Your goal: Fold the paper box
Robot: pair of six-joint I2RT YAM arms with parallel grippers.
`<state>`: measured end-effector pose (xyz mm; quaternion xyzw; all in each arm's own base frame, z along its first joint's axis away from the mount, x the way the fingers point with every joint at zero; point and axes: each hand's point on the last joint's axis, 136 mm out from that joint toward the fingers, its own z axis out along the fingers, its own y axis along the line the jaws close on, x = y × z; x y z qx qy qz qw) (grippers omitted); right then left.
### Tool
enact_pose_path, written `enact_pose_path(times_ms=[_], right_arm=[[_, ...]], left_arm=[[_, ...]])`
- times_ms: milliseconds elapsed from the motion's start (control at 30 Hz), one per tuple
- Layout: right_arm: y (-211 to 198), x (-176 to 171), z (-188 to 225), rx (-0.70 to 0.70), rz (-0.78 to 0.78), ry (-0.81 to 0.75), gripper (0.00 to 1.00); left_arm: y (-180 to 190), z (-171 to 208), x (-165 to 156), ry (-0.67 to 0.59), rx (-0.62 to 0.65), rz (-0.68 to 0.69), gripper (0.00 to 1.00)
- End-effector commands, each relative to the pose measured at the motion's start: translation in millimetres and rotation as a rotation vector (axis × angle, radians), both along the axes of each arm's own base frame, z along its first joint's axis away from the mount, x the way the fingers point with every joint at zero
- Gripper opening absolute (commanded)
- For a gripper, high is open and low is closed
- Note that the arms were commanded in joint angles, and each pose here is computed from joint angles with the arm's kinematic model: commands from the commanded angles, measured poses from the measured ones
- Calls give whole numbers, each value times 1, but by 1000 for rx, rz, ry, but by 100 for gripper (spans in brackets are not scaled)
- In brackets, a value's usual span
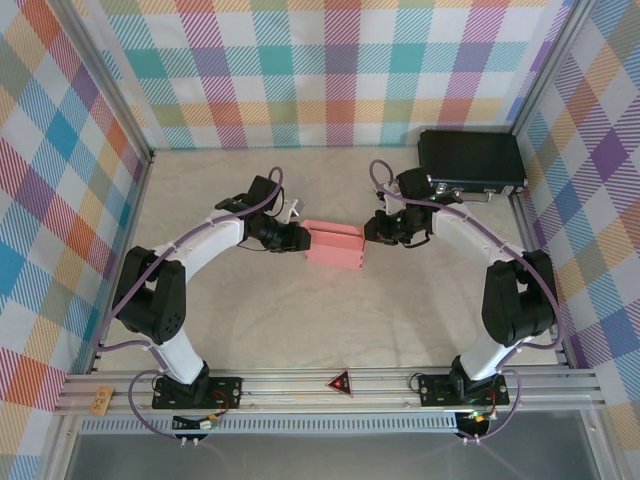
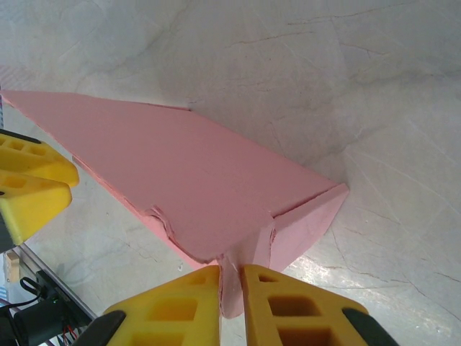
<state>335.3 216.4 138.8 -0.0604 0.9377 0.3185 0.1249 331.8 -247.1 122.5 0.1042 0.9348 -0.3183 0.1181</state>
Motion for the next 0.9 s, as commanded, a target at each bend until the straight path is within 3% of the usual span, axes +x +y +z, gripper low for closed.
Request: enact_pose_path(times_ms=[0, 533, 867], right_arm=[[5, -1, 14, 21, 25, -12, 17], [5, -3, 6, 9, 36, 7, 23], [4, -5, 5, 2, 39, 6, 28]], left_arm=[[-4, 2, -1, -1, 11, -19, 28], [-7, 17, 2, -46, -6, -26, 29], [0, 37, 2, -120, 5, -27, 45]])
